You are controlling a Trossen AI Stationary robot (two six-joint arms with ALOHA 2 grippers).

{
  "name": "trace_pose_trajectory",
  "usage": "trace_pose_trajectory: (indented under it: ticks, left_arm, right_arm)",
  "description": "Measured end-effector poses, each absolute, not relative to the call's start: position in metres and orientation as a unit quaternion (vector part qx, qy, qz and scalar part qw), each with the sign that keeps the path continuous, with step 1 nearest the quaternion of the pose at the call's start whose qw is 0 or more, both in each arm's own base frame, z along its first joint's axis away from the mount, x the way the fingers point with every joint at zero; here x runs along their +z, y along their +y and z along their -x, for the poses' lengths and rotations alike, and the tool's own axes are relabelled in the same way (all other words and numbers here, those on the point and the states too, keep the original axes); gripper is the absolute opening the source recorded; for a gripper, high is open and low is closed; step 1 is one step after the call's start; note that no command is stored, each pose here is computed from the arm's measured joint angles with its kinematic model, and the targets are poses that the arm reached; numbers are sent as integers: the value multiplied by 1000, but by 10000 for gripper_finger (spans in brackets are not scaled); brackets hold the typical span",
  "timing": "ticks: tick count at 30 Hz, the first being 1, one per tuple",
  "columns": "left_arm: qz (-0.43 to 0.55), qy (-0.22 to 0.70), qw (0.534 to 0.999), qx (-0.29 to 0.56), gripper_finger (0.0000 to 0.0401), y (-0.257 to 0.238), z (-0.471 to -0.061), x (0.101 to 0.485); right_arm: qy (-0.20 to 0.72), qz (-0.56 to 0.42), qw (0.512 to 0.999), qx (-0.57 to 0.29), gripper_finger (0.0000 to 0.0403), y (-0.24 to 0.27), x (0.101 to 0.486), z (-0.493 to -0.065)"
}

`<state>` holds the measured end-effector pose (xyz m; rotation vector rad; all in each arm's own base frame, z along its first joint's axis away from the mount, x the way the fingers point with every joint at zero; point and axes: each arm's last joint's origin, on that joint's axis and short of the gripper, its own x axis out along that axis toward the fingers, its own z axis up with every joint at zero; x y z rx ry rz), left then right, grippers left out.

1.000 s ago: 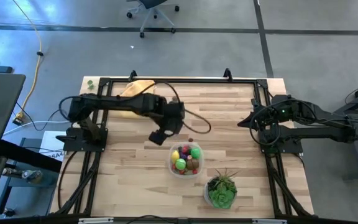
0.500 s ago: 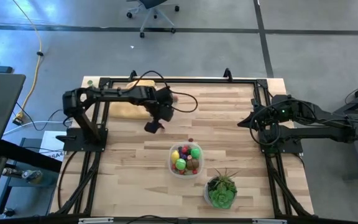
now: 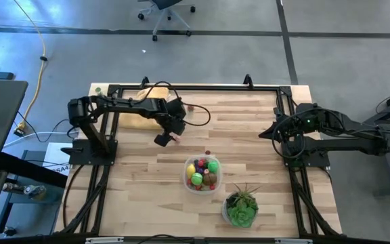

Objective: Pick and placing Produce into tupperware
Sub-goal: Put the pink peach into the transparent bin

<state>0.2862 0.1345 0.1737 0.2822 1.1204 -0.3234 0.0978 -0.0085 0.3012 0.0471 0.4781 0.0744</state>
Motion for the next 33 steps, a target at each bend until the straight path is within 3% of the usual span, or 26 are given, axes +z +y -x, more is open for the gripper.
trace_pose_trajectory:
  ticks: [33]
  left_arm:
    - [-134, 553, 801, -187, 239, 137, -291, 138]
  right_arm:
    - [237, -23, 971, 37, 0, -9, 301, -98]
